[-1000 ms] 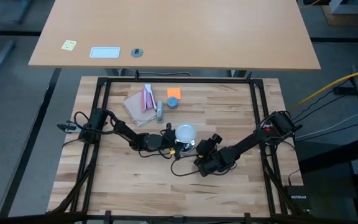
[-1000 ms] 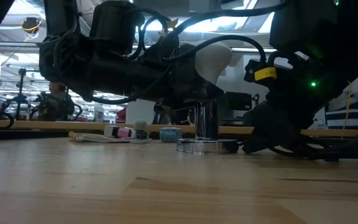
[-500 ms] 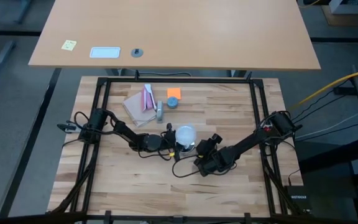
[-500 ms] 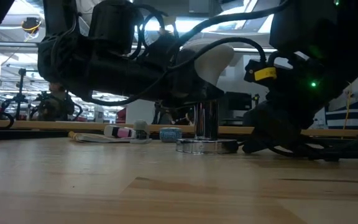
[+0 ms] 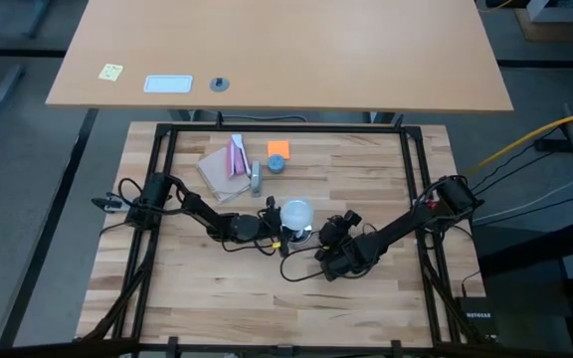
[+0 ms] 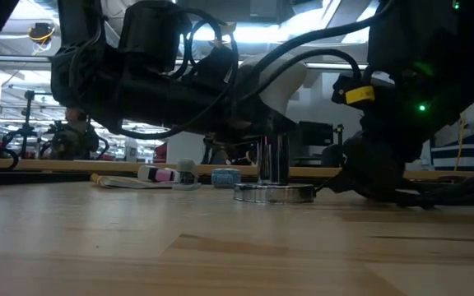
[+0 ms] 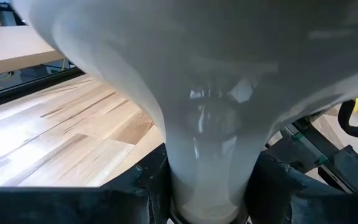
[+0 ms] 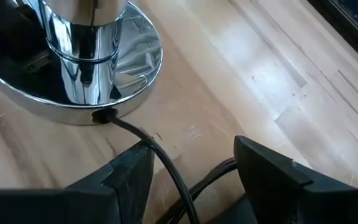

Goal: Screw lightbulb
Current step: Remove the white lightbulb from the silver lamp

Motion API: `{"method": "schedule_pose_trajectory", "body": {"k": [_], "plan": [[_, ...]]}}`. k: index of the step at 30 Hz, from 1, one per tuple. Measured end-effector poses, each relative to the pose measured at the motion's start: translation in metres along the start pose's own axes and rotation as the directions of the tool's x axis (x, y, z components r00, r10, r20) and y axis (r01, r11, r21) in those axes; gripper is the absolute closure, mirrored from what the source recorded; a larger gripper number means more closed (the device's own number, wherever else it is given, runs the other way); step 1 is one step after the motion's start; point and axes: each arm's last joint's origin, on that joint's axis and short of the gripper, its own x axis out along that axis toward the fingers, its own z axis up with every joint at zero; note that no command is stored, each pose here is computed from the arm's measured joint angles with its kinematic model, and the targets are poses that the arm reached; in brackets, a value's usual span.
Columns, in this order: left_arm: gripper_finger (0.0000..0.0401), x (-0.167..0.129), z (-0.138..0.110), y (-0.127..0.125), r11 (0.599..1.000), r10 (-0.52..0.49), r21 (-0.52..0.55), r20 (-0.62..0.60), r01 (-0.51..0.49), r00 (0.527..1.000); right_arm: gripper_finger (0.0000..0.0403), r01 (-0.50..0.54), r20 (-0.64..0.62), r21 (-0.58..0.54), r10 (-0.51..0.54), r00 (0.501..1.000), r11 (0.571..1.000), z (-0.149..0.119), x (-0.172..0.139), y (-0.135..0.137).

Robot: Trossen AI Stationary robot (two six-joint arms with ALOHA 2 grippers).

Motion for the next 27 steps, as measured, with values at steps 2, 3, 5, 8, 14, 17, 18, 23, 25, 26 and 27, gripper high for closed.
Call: {"method": "schedule_pose_trajectory", "body": {"k": [2,3,5,8,14,17,18,23,25,26,27], "plan": [[0.0249,0.000,0.000,0.000,1.000,0.003,0.003,-0.007,-0.003,1.000,0.0178,0.002,0.005,0.002,-0.002,1.000,1.000,0.000,0.000,0.000],[0.0249,0.000,-0.001,0.000,1.000,0.004,0.005,-0.011,-0.004,1.000,0.0178,0.001,0.007,-0.004,0.000,1.000,1.000,0.000,0.000,0.000],[0.0249,0.000,-0.001,0.000,1.000,0.005,0.005,-0.012,-0.004,1.000,0.0178,-0.005,0.008,-0.021,0.005,1.000,1.000,0.001,0.000,0.001],[0.0249,0.000,0.001,0.001,1.000,0.004,-0.012,0.007,-0.004,1.000,0.0178,-0.015,0.006,-0.033,0.015,1.000,0.999,0.002,-0.001,0.002],[0.0260,0.003,-0.003,0.004,0.998,0.002,-0.065,0.061,0.002,0.998,0.0178,-0.010,0.014,-0.034,0.011,1.000,0.999,0.002,-0.001,0.002],[0.0264,0.004,-0.008,0.005,0.995,-0.028,-0.098,0.083,0.036,0.996,0.0178,-0.013,0.020,-0.068,0.015,1.000,0.998,0.002,-0.002,0.003],[0.0263,0.004,-0.010,0.005,0.994,-0.034,-0.103,0.088,0.043,0.996,0.0178,-0.015,0.023,-0.084,0.017,1.000,0.996,0.002,-0.004,0.003],[0.0248,0.004,-0.011,0.004,0.992,-0.049,-0.107,0.096,0.060,0.994,0.0178,-0.039,0.034,-0.148,0.044,0.998,0.988,0.001,-0.021,0.001],[0.0246,0.004,-0.011,0.004,0.992,-0.053,-0.106,0.094,0.063,0.994,0.0178,-0.041,0.042,-0.166,0.049,0.998,0.985,0.001,-0.029,-0.002],[0.0247,0.004,-0.012,0.004,0.993,-0.054,-0.104,0.091,0.063,0.994,0.0178,-0.043,0.048,-0.172,0.052,0.997,0.984,0.002,-0.034,-0.003],[0.0249,0.004,-0.012,0.004,0.993,-0.053,-0.100,0.087,0.062,0.995,0.0178,-0.048,0.051,-0.179,0.058,0.997,0.983,0.002,-0.037,-0.004]]}}
